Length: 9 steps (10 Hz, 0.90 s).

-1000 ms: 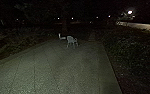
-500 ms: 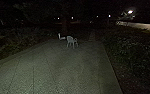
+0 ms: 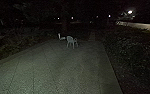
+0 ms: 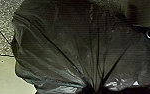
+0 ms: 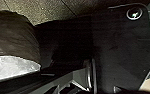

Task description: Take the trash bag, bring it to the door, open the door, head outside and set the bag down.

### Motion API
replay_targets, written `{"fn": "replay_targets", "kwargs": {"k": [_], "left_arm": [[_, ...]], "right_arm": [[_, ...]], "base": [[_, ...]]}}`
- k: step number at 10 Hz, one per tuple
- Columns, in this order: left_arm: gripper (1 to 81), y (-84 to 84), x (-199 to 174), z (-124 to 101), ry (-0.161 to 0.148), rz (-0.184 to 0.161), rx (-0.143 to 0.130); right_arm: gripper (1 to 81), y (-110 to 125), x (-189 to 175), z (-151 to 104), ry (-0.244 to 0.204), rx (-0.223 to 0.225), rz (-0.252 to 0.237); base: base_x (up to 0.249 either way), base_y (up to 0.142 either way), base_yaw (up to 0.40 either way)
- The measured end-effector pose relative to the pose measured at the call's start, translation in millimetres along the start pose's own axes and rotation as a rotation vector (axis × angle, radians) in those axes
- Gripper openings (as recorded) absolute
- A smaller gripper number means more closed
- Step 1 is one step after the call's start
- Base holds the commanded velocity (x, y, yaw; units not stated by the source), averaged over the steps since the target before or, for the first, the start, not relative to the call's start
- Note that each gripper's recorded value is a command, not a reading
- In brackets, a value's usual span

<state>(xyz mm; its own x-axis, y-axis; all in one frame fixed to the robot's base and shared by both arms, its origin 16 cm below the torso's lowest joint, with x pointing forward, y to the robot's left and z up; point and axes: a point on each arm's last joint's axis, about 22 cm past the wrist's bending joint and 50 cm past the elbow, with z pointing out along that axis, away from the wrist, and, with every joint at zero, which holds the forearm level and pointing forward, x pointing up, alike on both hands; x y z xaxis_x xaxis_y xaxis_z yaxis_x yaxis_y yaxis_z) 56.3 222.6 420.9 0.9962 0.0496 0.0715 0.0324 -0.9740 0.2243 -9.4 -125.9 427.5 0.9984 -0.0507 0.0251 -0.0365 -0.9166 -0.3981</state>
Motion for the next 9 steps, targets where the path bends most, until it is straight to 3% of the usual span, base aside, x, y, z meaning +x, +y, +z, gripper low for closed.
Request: {"fn": "replay_targets", "kwargs": {"k": [2, 5, 7, 8, 9], "left_arm": [[1.0, 0.9, -4.3, 0.4, -0.016, -0.007, -0.015], [1.0, -3.8, -10.2, -1.3, -0.067, -0.047, -0.059], [1.0, -19.6, 18.5, -10.5, -0.048, -0.092, -0.081], [1.0, -31.2, 40.2, -18.2, -0.036, -0.134, -0.089], [1.0, -48.3, 67.8, -29.1, 0.001, -0.185, -0.087]], "right_arm": [[81.1, 1.7, -7.5, -0.1, -0.016, -0.002, 0.008], [81.1, 7.4, -40.0, -2.2, -0.092, -0.012, 0.042], [81.1, 6.8, -39.9, -1.6, -0.092, -0.009, 0.042], [81.1, 6.4, -41.4, -1.6, -0.102, -0.008, 0.034], [81.1, 6.9, -38.2, -0.8, -0.114, -0.006, 0.008]], "base": [[0.0, 0.0, 0.0], [0.0, 0.0, 0.0], [0.0, 0.0, 0.0], [0.0, 0.0, 0.0], [0.0, 0.0, 0.0]]}}
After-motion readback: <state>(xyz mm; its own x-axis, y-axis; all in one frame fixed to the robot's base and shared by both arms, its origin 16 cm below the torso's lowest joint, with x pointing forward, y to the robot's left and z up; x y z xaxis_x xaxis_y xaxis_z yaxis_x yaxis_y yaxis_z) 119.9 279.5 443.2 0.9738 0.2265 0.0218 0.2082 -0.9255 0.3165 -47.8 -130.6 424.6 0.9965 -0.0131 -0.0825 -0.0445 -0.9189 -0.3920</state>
